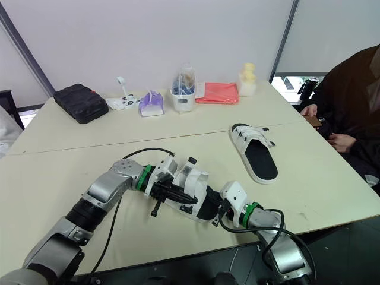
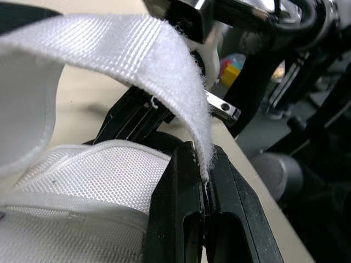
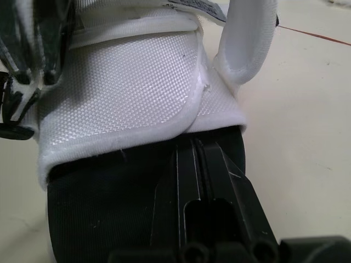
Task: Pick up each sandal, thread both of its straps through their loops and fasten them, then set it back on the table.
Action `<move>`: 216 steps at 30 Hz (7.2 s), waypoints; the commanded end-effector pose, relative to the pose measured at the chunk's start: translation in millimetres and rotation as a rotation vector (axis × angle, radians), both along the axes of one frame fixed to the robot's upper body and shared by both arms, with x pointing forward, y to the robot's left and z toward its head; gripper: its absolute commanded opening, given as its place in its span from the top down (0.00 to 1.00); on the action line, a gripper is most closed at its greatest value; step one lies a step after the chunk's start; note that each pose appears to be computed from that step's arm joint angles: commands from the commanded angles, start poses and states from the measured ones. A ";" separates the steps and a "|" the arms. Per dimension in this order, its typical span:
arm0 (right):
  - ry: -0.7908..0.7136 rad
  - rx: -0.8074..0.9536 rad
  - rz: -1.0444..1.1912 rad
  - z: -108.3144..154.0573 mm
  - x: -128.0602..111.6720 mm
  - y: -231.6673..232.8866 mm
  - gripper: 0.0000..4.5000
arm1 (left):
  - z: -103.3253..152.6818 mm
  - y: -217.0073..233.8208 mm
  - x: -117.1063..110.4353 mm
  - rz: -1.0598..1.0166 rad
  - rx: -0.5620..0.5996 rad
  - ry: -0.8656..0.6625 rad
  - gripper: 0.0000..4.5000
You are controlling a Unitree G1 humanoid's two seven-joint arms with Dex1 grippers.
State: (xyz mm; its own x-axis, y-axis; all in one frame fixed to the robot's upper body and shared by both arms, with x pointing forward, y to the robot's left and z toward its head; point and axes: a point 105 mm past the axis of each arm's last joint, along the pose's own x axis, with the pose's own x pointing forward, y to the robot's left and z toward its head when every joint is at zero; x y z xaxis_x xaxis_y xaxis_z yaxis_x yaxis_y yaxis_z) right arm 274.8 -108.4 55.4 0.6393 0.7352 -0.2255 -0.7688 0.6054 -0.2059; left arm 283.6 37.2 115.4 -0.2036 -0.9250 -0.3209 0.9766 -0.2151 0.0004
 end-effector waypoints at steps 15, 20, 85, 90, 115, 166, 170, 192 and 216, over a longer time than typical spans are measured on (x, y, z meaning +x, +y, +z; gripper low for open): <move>0.223 -0.059 0.039 -53.8 -23.4 4.4 1.00 | -10.3 17.5 -3.7 -0.235 0.171 -0.175 1.00; 0.223 -0.059 0.037 -53.9 -22.6 4.1 1.00 | -18.6 21.3 -2.0 -0.294 0.219 -0.291 1.00; 0.154 -0.109 0.071 -49.3 7.0 -5.5 1.00 | -8.9 22.6 -16.5 0.186 0.029 -0.010 0.59; 0.153 -0.109 0.071 -50.1 7.8 -4.5 1.00 | -19.0 24.0 -15.6 0.196 0.062 0.000 0.71; 0.141 -0.121 0.074 -50.9 18.8 -6.9 1.00 | -7.1 54.1 -81.4 0.047 0.103 0.358 0.99; 0.112 -0.113 0.053 -52.1 26.2 -2.1 1.00 | 35.3 -14.9 57.7 0.135 -0.013 0.011 0.32; 0.111 -0.113 0.049 -51.7 26.3 -2.9 1.00 | 29.7 -22.0 57.4 0.103 0.007 0.043 0.32; 0.109 -0.111 0.045 -54.7 24.8 1.5 1.00 | 66.6 -25.0 38.9 0.050 -0.149 0.077 0.99; 0.098 -0.108 0.064 -56.2 25.0 9.1 1.00 | 6.1 -22.1 83.9 0.254 0.111 -0.045 0.99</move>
